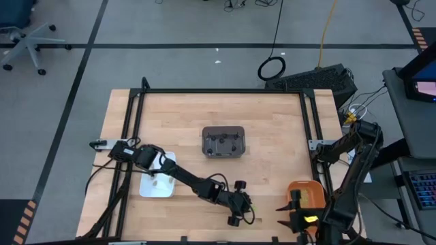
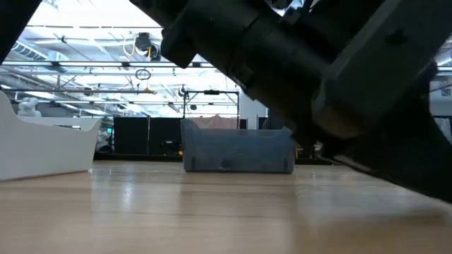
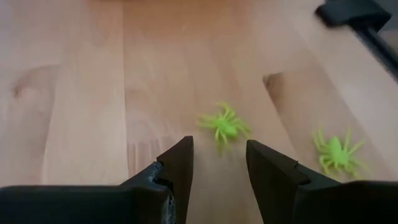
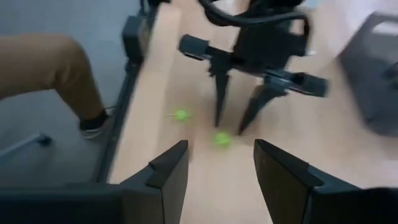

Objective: Sort Halloween decoration
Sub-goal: Put the green spider toy into the orange bin

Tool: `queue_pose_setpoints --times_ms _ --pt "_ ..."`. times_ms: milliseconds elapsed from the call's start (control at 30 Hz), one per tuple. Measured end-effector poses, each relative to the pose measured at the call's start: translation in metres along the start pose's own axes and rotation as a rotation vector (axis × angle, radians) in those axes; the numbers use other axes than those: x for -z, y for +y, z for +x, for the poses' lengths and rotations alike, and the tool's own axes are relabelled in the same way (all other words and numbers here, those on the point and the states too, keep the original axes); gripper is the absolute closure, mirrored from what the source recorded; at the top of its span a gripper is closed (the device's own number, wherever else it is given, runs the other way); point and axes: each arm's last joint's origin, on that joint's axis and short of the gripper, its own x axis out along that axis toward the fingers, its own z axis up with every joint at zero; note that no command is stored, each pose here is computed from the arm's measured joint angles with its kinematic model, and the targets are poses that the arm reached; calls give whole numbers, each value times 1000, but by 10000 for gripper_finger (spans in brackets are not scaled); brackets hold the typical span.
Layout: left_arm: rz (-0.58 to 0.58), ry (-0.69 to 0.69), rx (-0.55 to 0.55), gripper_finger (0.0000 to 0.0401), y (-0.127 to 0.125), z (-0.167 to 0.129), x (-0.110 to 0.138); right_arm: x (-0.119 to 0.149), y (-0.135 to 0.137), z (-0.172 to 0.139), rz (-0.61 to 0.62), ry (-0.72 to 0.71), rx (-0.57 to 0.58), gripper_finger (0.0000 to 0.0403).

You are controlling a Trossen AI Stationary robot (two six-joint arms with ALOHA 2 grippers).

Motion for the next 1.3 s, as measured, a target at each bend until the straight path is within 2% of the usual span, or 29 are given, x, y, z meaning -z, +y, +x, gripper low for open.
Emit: queue_pose_setpoints --times_ms 200,333,500,700,933,1133,1300 --pt "-23 17 -31 251 -1 0 2 0 0 36 36 97 9 236" --pt "-39 31 -49 251 -10 -13 -6 3 -2 63 51 163 41 236" --pt "46 -10 -86 251 -37 -38 -24 8 -3 94 53 237 39 236" --pt "134 -50 -154 251 -65 -53 -29 9 -6 125 68 288 -4 236" --pt "154 -64 -185 251 -82 -58 -26 2 -19 140 78 291 19 223" --pt "157 -68 -204 251 -85 -59 -26 -2 -27 147 72 354 -40 187" --pt "157 -68 -204 251 -85 -59 -26 -1 -35 153 78 366 -33 188"
